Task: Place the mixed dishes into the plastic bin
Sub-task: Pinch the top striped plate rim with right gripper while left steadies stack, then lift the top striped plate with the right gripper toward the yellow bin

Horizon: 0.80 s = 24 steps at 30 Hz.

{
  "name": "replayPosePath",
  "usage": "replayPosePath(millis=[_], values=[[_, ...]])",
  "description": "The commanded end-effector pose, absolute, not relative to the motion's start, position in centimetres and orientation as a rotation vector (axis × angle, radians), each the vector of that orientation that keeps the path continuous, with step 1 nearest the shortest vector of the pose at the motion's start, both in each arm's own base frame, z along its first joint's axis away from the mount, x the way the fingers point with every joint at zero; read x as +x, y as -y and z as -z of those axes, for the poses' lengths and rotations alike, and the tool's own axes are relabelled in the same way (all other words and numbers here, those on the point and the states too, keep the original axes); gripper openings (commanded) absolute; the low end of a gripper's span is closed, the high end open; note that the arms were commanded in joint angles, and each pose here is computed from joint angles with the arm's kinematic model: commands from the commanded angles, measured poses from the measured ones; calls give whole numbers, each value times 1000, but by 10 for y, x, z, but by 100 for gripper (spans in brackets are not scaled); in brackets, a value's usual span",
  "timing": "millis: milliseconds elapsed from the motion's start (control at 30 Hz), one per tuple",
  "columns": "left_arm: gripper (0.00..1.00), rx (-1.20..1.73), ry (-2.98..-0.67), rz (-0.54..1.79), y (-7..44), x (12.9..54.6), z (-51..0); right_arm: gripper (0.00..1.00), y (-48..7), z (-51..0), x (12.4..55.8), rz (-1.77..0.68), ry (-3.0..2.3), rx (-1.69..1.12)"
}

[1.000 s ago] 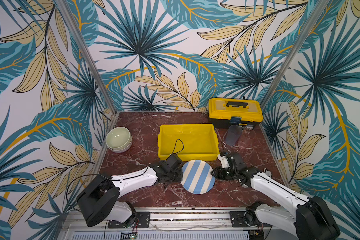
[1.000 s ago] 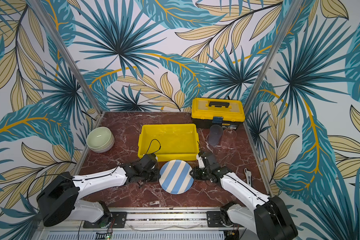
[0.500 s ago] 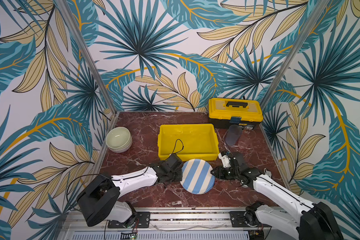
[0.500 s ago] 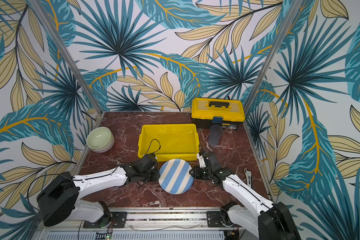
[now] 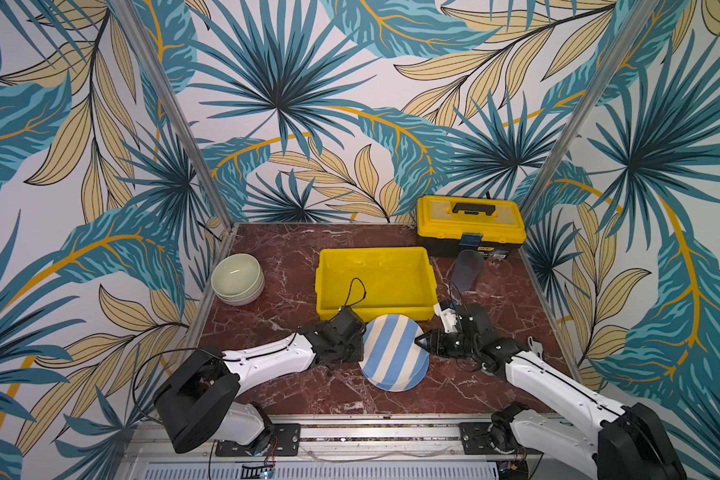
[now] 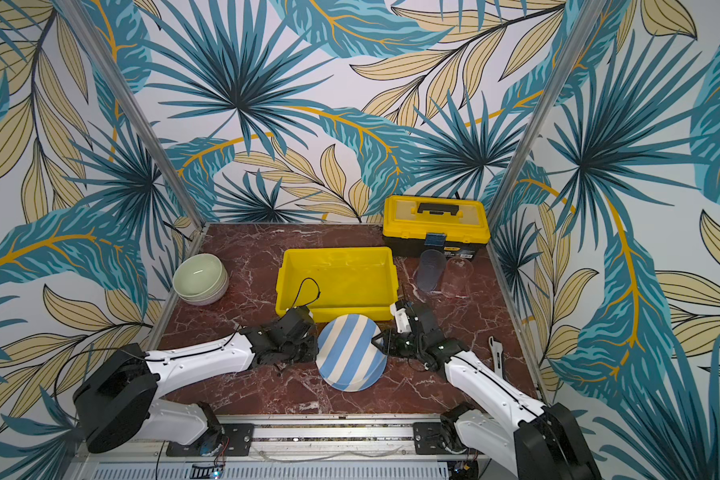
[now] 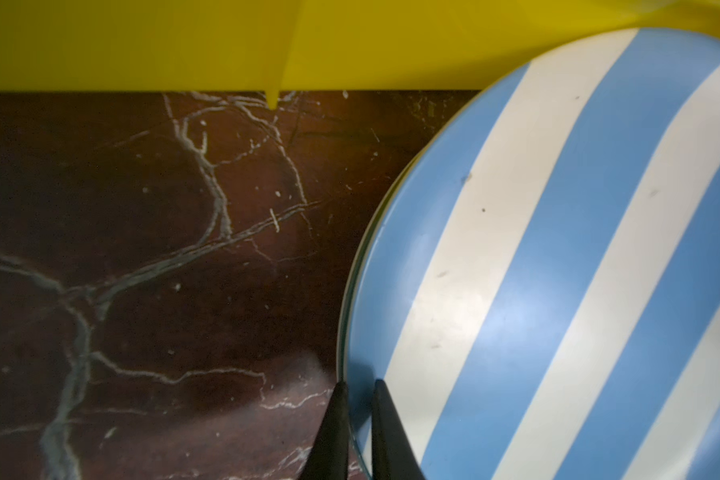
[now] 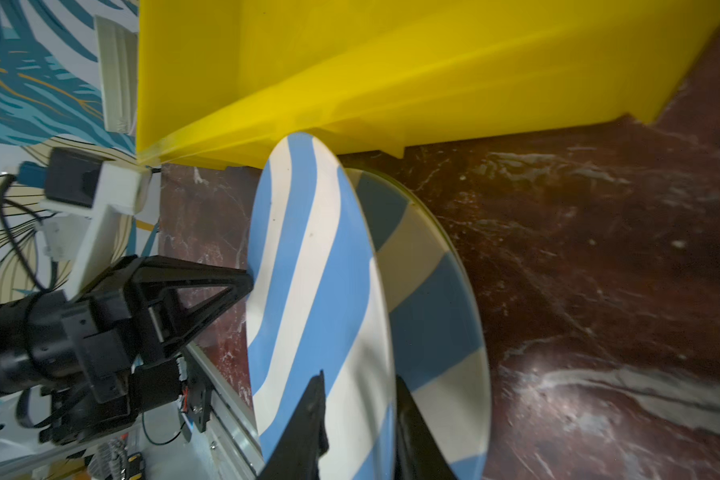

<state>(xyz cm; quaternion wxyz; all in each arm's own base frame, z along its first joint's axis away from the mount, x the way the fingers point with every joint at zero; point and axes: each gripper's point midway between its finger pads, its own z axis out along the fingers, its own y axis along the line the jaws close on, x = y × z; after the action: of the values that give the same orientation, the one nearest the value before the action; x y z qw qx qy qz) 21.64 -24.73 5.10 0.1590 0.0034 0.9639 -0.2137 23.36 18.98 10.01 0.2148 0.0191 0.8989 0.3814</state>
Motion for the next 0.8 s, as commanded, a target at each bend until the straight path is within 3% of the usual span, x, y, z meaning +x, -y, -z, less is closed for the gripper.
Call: replayPosePath(millis=[0, 367, 767], values=[[13, 39, -2727, 683, 255, 213, -59, 26, -205, -117, 232, -1198, -2415, 11], [13, 27, -2703, 685, 253, 215, -65, 19, -198, -103, 234, -1115, -2465, 35], [16, 52, -2662, 719, 255, 216, -94, 5, -208, -112, 230, -1201, -2453, -20]])
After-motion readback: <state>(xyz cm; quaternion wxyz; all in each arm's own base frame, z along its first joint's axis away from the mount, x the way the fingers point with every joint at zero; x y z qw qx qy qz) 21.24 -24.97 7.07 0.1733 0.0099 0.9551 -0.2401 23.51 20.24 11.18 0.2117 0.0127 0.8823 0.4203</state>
